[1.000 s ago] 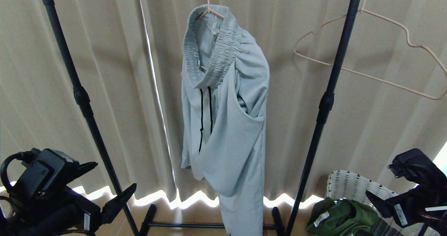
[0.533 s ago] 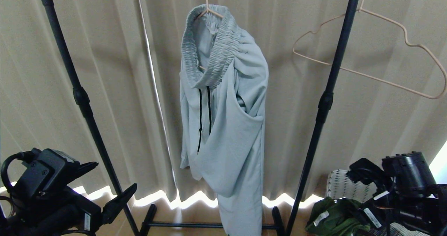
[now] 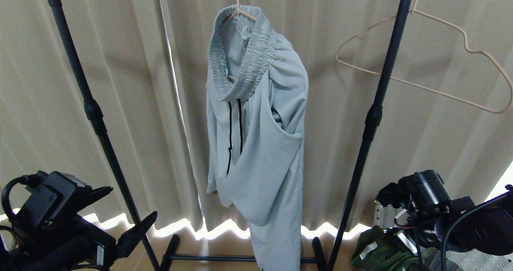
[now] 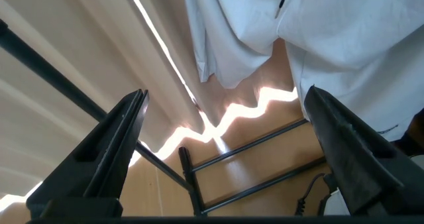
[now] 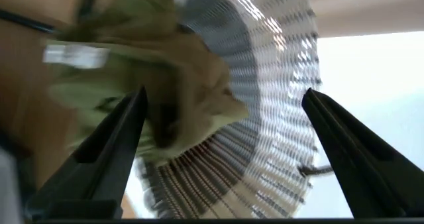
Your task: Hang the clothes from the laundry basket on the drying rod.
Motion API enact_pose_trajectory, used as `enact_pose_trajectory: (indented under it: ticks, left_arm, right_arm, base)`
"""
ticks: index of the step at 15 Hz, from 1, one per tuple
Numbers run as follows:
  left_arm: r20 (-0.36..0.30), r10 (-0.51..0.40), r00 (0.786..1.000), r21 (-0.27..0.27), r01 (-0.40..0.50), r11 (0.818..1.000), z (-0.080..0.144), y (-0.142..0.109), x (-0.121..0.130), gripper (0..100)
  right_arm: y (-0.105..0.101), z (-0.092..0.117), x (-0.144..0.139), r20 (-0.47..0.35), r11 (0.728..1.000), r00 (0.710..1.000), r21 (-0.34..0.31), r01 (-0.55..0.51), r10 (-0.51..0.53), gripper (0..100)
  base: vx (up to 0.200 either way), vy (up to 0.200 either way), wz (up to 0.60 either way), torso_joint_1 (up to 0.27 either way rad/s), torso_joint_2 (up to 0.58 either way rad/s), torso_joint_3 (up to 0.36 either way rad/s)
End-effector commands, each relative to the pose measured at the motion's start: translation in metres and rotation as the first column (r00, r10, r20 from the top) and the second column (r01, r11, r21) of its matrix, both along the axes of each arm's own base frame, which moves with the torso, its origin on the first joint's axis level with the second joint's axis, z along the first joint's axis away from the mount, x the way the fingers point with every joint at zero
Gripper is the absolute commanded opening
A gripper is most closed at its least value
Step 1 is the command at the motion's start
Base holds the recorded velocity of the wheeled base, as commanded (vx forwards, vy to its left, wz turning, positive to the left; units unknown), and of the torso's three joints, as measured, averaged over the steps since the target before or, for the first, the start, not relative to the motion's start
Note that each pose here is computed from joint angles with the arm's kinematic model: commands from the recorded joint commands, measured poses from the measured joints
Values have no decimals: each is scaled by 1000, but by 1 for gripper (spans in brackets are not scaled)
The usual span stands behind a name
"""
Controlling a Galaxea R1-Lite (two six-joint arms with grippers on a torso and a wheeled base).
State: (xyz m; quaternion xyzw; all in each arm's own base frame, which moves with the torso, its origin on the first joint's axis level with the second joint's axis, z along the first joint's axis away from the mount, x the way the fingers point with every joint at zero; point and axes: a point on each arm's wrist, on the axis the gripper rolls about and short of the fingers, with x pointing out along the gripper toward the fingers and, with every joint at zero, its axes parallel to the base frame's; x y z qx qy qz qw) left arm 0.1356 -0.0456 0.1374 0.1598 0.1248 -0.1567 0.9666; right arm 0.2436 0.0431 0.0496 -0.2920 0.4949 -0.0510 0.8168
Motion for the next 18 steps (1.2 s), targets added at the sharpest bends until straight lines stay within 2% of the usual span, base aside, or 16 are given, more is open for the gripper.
enact_pose_trajectory:
  ticks: [1, 6, 8, 11, 12, 14, 15, 18]
  left_arm:
    - [-2, 0, 1000, 0, 0, 1000, 0, 0, 0, 100]
    - [-6, -1, 1000, 7, 1, 1000, -2, 0, -1, 100]
    - [-3, -4, 1000, 16, 4, 1000, -2, 0, -1, 100]
    - [-4, -3, 1000, 18, 3, 1000, -3, 1, -2, 100]
    - [-4, -3, 1000, 18, 3, 1000, -3, 1, -2, 100]
    - [-5, -3, 1000, 22, 3, 1000, -3, 1, -2, 100]
    - [-8, -4, 1000, 29, 5, 1000, -4, 1, -3, 100]
    - [8, -8, 1000, 30, 8, 1000, -2, 2, -5, 100]
  right_arm:
    - [0, -7, 2, -29, 1000, 1000, -9, 3, -3, 0]
    - [-2, 4, -5, 9, 1000, 1000, -7, 8, -8, 0]
    - [-2, 18, -12, 72, 1000, 997, 13, 8, -9, 0]
    - [4, 50, -29, 215, 997, 976, 69, -45, 29, 0]
    - [8, 68, -37, 300, 987, 952, 121, -106, 65, 0]
    - [12, 86, -44, 402, 959, 908, 192, -207, 115, 0]
    - [15, 91, -48, 433, 944, 890, 211, -252, 141, 0]
    - [23, 96, -47, 487, 928, 857, 215, -304, 168, 0]
  base:
    - [0, 0, 0, 0, 0, 0]
    - [0, 0, 0, 0, 0, 0]
    - [0, 0, 0, 0, 0, 0]
    - [0, 0, 0, 0, 0, 0]
    - [0, 0, 0, 0, 0, 0]
    - [-200, 0, 0, 2, 5, 0]
    - [-200, 0, 0, 12, 12, 2]
    - [-200, 0, 0, 2, 6, 4]
